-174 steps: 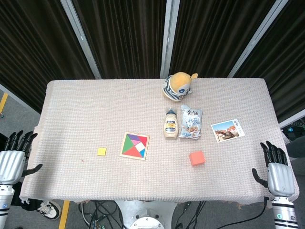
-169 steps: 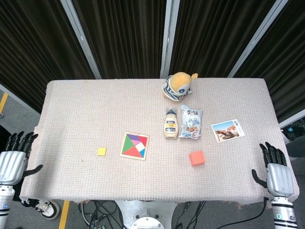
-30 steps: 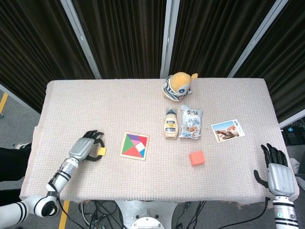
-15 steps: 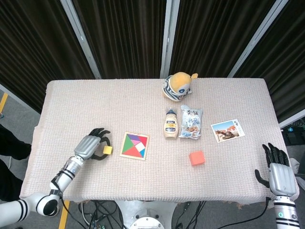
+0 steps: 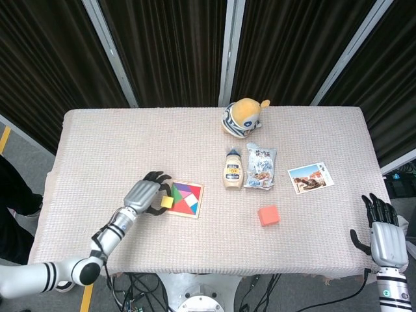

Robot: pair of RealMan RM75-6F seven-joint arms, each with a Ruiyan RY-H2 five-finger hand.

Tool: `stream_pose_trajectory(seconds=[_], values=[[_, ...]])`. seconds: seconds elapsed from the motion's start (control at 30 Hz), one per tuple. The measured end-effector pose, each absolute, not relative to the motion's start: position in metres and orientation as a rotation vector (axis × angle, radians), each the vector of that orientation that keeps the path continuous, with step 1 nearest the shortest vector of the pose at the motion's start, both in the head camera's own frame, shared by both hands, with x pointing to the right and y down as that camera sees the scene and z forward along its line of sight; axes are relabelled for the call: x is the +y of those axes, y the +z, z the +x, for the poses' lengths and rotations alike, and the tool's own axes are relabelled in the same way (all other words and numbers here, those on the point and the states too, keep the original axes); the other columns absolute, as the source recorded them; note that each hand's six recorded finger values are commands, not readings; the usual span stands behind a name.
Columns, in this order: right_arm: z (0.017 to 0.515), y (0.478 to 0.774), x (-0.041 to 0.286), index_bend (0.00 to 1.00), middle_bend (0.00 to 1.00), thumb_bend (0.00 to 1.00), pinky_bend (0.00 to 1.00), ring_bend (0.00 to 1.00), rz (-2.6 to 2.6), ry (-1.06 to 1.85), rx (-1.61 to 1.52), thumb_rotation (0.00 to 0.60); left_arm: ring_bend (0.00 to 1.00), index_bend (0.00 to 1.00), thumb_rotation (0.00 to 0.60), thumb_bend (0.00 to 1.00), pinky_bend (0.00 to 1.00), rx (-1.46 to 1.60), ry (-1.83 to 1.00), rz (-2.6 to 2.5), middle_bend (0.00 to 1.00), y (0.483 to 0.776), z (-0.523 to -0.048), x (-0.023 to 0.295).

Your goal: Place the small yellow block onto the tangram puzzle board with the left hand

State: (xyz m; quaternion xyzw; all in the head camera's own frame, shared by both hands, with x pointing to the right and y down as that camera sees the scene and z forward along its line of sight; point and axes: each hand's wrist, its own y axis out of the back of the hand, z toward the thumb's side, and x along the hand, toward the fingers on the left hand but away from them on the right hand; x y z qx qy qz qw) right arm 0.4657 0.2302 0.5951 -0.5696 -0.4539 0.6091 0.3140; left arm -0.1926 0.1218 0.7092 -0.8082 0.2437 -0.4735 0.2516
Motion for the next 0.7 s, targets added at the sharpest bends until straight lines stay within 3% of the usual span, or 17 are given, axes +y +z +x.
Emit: stream_pose_trajectory(seconds=[0.7], values=[[0.468, 0.592, 0.232, 0.0, 0.0, 0.26, 0.0, 0.0, -1.491, 1.567, -1.227, 0.6, 0.0, 0.52, 0.6, 0.35, 0.0, 0.428, -1.061, -2.152, 0.14, 0.717, -0.136, 0.106]])
